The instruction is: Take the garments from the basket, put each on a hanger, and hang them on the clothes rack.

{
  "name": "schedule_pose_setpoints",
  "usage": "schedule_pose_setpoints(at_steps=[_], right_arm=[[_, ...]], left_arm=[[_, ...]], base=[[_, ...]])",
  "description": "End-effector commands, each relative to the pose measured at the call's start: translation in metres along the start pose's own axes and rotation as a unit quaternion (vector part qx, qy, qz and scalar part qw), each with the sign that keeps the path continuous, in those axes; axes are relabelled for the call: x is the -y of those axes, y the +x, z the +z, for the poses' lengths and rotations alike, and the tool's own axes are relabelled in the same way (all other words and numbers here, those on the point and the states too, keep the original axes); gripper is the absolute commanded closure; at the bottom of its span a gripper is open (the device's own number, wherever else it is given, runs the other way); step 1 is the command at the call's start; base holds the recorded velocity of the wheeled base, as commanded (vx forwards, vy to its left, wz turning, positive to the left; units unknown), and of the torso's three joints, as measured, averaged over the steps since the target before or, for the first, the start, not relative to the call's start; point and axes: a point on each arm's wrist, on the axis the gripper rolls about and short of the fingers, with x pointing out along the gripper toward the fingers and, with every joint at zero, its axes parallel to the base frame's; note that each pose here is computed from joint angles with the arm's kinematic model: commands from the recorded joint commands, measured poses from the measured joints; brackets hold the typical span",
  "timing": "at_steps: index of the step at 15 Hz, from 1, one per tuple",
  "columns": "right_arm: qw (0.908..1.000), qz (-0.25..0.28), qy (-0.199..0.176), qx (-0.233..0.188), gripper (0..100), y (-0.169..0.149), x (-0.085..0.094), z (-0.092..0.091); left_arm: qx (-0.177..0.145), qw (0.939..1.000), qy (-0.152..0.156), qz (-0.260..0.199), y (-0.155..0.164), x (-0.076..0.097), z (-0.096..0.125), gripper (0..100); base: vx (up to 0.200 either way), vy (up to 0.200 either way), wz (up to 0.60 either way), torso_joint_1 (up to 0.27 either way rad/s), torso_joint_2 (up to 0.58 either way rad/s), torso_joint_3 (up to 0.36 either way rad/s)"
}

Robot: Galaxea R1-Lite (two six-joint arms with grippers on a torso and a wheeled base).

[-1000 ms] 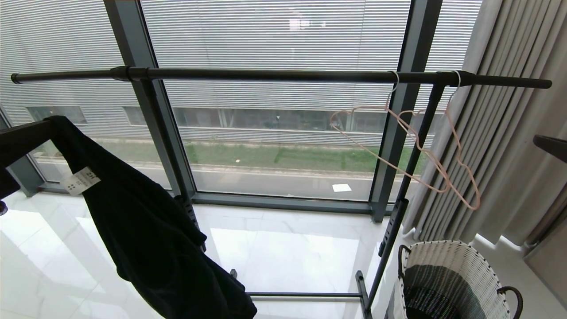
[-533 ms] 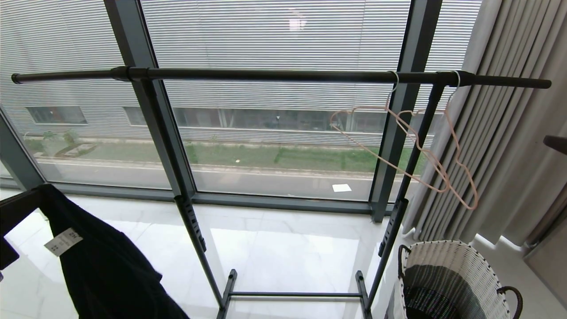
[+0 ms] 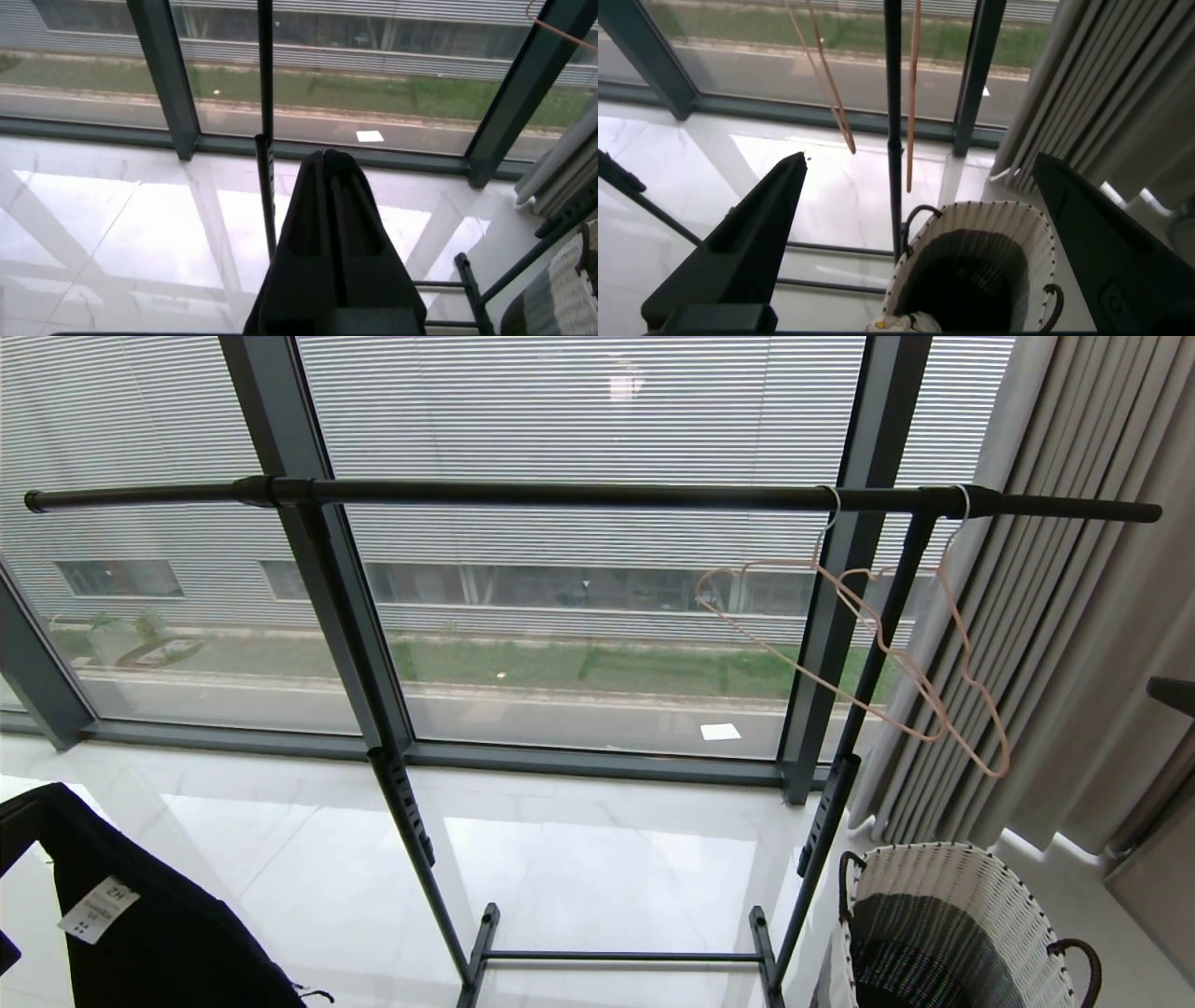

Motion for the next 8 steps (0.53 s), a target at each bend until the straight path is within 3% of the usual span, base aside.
schedule_pose_setpoints(at_steps=[1,6,8], right_arm=[[1.0,-0.003,0.001,-0.006,0,0.003,0.002,-0.001],[0.9998,-0.004,0.001,-0.018,0,0.016,0.005,-0.001],[0.9998,-0.004,0.002,-0.018,0,0.016,0.005,-0.001]], left_arm=[[-0.003,1.0,0.002,0.003,-0.005,0.001,-0.009,100],[-0.01,0.9999,0.0,0.009,-0.005,0.0,-0.015,100],[-0.01,0.9999,0.0,0.009,-0.005,0.0,-0.013,100]], base=[[0.0,0.0,0.0,0.0,0.0,0.0],[0.0,0.0,0.0,0.0,0.0,0.0],[0.2,0.0,0.0,0.0,0.0,0.0]])
